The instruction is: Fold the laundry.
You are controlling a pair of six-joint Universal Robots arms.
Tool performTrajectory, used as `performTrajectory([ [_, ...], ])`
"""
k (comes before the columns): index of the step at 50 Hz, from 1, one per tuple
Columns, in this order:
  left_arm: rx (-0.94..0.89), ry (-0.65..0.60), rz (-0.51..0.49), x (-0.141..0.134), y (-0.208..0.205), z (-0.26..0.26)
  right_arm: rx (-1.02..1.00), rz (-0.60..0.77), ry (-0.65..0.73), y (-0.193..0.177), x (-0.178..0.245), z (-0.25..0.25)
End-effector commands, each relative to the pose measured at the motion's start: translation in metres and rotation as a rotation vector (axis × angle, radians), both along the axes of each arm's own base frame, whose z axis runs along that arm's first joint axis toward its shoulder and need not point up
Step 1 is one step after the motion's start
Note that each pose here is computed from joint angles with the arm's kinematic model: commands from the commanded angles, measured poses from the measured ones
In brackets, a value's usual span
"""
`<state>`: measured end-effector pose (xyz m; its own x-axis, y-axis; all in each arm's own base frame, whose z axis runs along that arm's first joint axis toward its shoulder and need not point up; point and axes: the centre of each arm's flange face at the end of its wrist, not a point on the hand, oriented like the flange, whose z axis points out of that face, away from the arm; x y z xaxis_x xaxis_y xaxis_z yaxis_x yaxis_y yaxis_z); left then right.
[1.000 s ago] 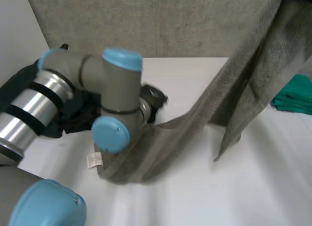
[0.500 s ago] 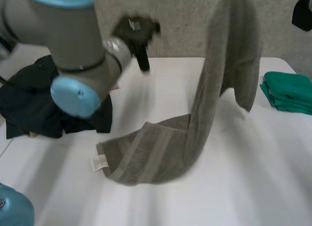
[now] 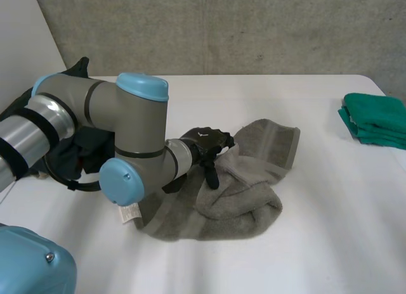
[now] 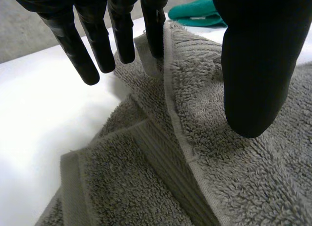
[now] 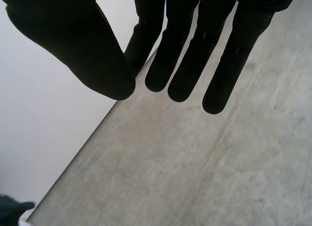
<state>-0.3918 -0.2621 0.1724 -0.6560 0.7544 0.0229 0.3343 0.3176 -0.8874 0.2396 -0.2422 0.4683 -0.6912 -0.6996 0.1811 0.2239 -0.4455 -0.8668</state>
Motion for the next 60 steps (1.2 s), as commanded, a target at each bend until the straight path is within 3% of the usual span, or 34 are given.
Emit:
performTrajectory([
  [1, -0.060, 0.041, 0.063, 0.017, -0.005, 0.040, 0.250, -0.033, 0.155, -0.031, 0.008, -0.086],
  [10, -0.203, 0.013, 0.216, 0.062, -0.023, 0.078, 0.605, -0.099, 0.453, -0.037, 0.024, -0.208],
  [18, -0.234, -0.046, 0.223, 0.093, -0.022, 0.085, 0.790, -0.091, 0.463, -0.037, 0.059, -0.264],
  [27, -0.195, -0.040, 0.227, 0.110, -0.008, 0.075, 0.526, -0.033, 0.618, 0.002, 0.121, -0.279],
  [38, -0.223, -0.028, 0.269, 0.129, -0.007, 0.073, 0.196, -0.123, 0.868, 0.026, 0.144, -0.294],
  [46, -0.200, -0.030, 0.253, 0.131, -0.007, 0.065, 0.145, -0.161, 0.939, 0.016, 0.148, -0.303],
  [53, -0.192, -0.044, 0.230, 0.122, -0.018, 0.046, 0.149, -0.178, 0.854, 0.015, 0.144, -0.270],
  [60, -0.218, -0.039, 0.161, 0.096, -0.027, 0.032, 0.045, -0.131, 0.574, 0.047, 0.118, -0.152],
])
